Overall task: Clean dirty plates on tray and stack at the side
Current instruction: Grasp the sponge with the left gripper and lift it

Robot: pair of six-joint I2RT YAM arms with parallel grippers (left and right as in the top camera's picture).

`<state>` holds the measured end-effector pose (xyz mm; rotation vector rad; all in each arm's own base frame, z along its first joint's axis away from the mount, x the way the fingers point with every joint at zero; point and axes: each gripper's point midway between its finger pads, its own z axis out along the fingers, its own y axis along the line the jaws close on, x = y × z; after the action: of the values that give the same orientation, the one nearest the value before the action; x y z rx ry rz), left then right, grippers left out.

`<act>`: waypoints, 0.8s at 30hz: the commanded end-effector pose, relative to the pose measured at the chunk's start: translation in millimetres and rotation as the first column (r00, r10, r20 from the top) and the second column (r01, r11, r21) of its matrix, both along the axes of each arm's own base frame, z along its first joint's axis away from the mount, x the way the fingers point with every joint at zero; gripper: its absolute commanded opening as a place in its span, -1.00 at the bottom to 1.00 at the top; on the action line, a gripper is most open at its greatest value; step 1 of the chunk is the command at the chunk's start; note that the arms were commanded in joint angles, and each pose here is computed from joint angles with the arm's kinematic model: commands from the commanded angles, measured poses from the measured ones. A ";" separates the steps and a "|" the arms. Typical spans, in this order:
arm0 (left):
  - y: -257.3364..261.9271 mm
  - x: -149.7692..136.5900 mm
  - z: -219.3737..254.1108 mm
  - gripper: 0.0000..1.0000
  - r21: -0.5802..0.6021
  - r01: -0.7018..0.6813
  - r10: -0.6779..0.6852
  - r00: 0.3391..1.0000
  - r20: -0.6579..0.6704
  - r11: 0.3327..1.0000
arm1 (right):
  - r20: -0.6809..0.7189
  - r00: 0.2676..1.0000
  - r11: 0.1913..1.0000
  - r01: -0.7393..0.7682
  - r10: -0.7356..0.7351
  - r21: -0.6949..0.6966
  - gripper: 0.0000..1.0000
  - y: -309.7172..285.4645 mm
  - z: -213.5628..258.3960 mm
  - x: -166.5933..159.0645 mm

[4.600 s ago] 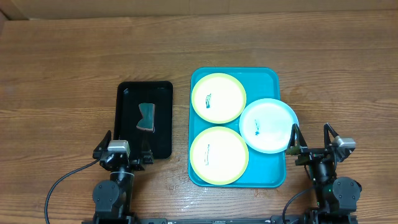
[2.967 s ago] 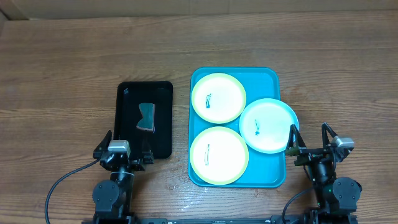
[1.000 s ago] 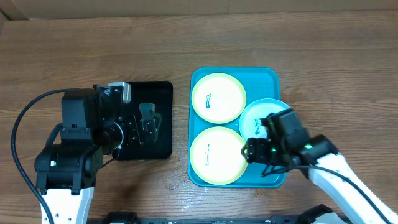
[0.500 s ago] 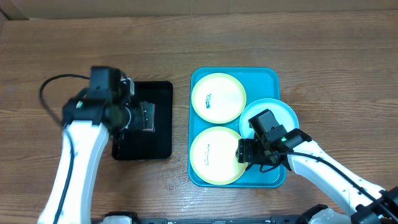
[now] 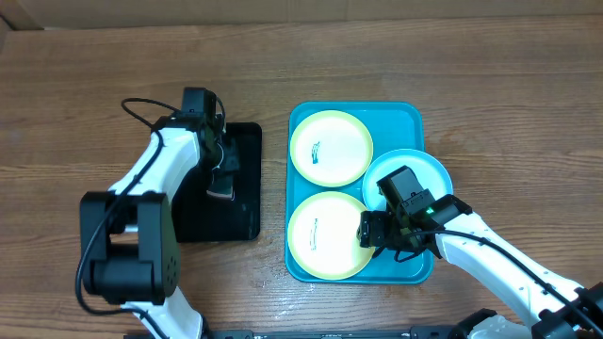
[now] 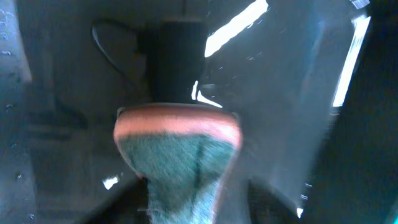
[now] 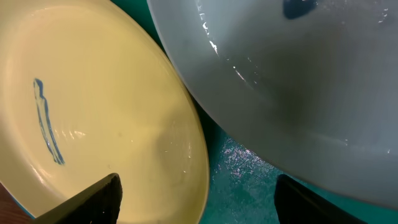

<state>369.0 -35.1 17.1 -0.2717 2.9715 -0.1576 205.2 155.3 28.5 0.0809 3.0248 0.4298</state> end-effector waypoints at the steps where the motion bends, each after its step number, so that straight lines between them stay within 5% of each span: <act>1: -0.4 -4.6 -24.9 -0.45 0.009 0.025 -0.025 0.998 -0.062 1.000 | 0.026 1.000 1.000 0.007 -0.007 0.003 0.61 0.2 5.8 5.5; 2: -0.3 -5.7 -27.9 -0.50 0.009 0.025 -0.025 0.997 -0.071 1.000 | 0.027 1.000 1.000 0.007 -0.007 0.003 0.61 0.2 5.8 5.7; 4: 0.0 -7.7 -32.1 -0.92 0.010 0.025 -0.024 0.996 -0.085 1.000 | 0.026 1.000 1.000 0.007 -0.007 0.003 0.61 0.2 5.8 5.6; 15: -8.3 1.0 37.6 -0.92 -0.034 0.031 -0.032 0.998 -0.055 0.999 | 0.025 1.000 1.000 0.007 -0.007 0.003 0.61 0.1 5.8 5.4; 24: -3.5 -15.7 -3.9 -0.92 0.048 0.058 -0.054 0.995 -0.085 0.997 | 0.044 0.999 1.000 0.016 -0.015 -0.007 0.73 -1.3 5.9 9.5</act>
<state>365.0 -39.3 25.8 -0.2278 3.0441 -0.1209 205.6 155.4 28.5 0.0808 3.0231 0.4298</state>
